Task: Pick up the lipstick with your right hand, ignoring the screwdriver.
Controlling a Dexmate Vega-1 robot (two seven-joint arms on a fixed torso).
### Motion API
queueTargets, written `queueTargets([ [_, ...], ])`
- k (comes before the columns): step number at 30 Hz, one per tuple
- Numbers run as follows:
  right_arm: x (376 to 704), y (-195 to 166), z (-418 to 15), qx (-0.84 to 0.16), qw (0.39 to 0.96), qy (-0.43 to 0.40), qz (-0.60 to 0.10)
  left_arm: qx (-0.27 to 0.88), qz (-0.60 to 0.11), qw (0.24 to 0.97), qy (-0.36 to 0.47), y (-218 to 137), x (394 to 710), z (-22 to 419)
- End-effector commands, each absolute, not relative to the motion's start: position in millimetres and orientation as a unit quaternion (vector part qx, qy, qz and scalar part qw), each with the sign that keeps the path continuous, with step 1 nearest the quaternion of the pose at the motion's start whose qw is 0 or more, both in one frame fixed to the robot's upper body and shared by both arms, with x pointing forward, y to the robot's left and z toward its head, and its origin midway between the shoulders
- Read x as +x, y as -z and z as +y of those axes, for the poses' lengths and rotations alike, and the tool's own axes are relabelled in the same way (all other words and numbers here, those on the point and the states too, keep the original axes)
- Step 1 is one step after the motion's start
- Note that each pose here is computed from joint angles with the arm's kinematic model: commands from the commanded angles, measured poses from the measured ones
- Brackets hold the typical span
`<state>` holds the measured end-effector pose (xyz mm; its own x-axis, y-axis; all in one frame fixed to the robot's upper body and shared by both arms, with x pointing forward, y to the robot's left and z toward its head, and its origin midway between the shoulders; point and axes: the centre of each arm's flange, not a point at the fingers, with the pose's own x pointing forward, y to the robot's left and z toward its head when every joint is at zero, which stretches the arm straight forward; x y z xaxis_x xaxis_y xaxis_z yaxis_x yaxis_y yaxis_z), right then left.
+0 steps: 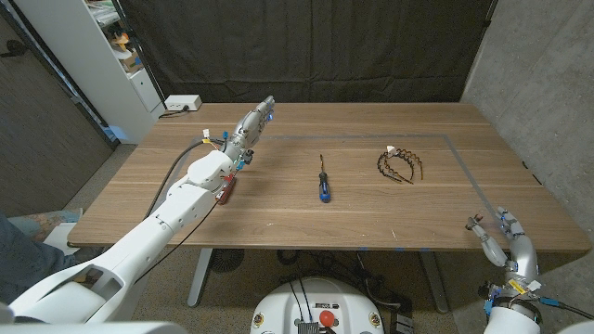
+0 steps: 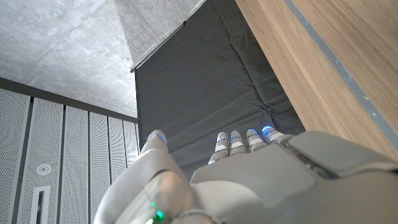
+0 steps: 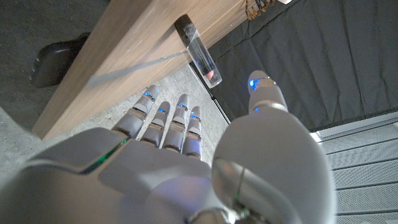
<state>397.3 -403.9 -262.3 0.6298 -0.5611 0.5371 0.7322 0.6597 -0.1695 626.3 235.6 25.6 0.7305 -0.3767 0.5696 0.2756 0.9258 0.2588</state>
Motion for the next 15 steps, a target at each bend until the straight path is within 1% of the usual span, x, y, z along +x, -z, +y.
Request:
queueTargets([
  [1, 404.3, 268.3, -408.5, -0.185, 0.884, 0.368, -0.222, 0.084, -0.323, 0.926, 0.175, -26.2, 622.9, 230.3],
  [15, 414.7, 267.5, -409.2, -0.184, 0.883, 0.369, -0.224, 0.081, -0.319, 0.929, 0.17, -23.8, 622.9, 230.1],
])
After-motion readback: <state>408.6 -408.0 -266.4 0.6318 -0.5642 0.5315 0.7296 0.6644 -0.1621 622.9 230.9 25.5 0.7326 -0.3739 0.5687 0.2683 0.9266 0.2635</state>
